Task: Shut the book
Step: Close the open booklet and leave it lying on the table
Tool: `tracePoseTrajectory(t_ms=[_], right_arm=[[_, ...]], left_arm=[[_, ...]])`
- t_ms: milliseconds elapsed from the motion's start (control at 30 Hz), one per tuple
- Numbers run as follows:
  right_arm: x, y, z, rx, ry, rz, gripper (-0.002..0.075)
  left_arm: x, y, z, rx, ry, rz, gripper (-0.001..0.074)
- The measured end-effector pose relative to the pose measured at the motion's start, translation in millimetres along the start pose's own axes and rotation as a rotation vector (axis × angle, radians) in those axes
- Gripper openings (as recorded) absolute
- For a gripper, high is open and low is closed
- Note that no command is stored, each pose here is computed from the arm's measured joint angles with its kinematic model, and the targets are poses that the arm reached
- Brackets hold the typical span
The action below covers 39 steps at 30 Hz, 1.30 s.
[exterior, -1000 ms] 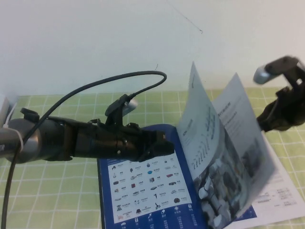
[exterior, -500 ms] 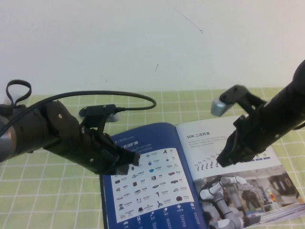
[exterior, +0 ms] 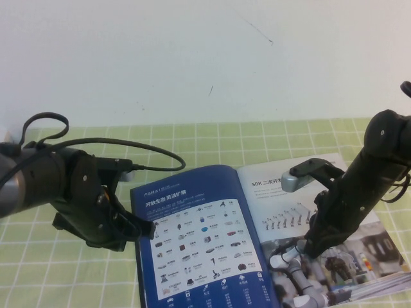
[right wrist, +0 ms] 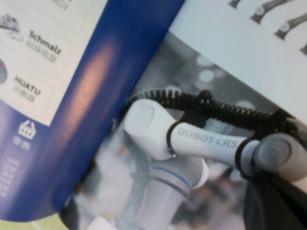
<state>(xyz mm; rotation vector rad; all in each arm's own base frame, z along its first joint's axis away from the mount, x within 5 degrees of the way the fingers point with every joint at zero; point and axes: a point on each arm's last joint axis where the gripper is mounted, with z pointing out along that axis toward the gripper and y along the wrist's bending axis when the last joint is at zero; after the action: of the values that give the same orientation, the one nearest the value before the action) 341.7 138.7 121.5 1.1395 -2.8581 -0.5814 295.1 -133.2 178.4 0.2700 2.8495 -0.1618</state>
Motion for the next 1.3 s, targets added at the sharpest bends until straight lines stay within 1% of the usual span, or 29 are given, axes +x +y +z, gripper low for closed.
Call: tracePoseTrajectory(t_ms=[267, 567, 733, 867, 1033, 1300], right_arm=[[-0.7, -0.3, 0.1, -0.002, 0.002, 0.003, -0.0002], [-0.8, -0.1, 0.7, -0.007, 0.001, 0.007, -0.0002], [-0.7, -0.4, 0.4, -0.009, -0.001, 0.011, -0.0002], [-0.8, -0.3, 0.4, -0.01, -0.003, 0.012, -0.0002], [-0.7, -0.7, 1.8, -0.013, 0.0, 0.014, -0.0002], [-0.9, -0.9, 1.7, -0.018, -0.005, 0.022, -0.0002]], left_arm=[[0.9, -2.2, 20.8, 0.021, 0.038, -0.055, -0.0004], [0.2, -8.1, 23.0, 0.085, 0.036, -0.107, -0.0004], [1.7, -7.6, 23.0, 0.079, 0.052, -0.084, -0.0004], [1.9, -5.2, 23.1, 0.053, 0.053, -0.086, -0.0004], [3.2, -4.6, 28.8, 0.045, 0.072, -0.097, -0.0004], [1.1, -7.3, 30.6, 0.065, 0.09, -0.085, -0.0004]])
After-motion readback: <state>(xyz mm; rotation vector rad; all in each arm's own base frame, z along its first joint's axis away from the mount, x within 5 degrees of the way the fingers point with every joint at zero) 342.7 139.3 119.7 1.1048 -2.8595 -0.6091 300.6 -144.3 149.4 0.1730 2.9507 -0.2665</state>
